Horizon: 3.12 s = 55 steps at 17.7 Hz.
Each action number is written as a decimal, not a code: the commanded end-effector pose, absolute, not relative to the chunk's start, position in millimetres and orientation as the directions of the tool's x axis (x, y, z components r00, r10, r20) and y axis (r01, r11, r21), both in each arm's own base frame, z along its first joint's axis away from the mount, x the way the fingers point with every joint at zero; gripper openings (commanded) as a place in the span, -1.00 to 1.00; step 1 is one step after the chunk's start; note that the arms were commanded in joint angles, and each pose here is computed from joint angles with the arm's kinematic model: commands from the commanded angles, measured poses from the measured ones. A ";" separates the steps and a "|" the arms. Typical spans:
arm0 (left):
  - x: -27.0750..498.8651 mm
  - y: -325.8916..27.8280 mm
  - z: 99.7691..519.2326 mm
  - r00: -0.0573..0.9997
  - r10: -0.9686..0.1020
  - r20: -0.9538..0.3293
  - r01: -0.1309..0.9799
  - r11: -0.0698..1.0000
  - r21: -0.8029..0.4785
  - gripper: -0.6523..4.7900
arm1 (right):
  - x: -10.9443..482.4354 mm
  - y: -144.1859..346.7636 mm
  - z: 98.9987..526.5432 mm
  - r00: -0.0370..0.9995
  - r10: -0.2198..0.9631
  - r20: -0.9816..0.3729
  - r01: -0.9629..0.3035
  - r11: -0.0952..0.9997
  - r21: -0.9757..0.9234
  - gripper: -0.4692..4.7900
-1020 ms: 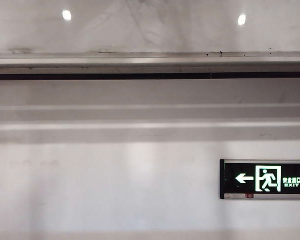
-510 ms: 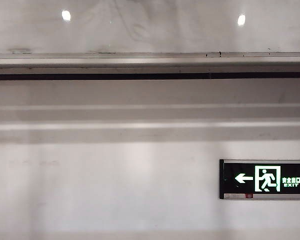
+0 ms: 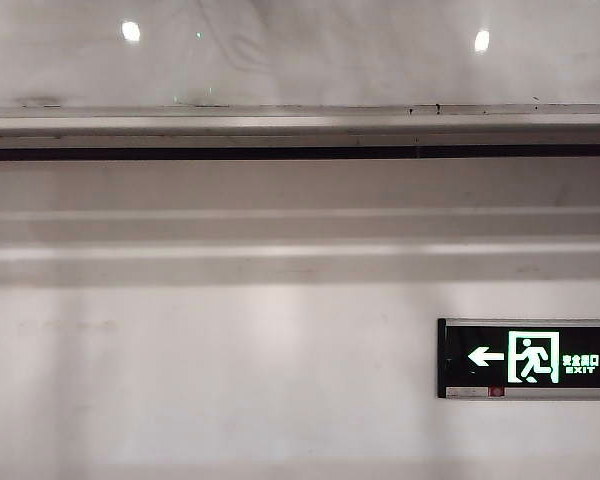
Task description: Wipe the whiteboard clean using the black magnetic whiteboard eraser attached to the whiteboard.
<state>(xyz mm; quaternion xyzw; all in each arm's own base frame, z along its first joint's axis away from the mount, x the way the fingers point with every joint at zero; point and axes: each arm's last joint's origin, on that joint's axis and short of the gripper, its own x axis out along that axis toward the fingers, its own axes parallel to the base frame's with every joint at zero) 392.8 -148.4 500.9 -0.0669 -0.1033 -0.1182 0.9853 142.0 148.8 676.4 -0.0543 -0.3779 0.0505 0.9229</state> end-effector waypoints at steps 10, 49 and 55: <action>399.8 -135.0 496.3 0.937 -0.300 0.177 0.317 0.945 -0.080 -0.36 | 140.0 147.5 677.4 0.705 0.134 0.697 -0.054 0.989 -0.135 -0.84; 371.4 -179.0 515.1 0.920 -0.386 0.063 0.388 0.922 -0.011 -0.36 | 140.2 148.4 675.1 0.726 0.161 0.669 -0.069 0.984 -0.162 -0.84; 376.2 -176.7 517.1 0.930 -0.349 0.113 0.355 0.933 -0.048 -0.36 | 135.2 153.8 674.6 0.723 0.191 0.664 -0.104 0.980 -0.168 -0.84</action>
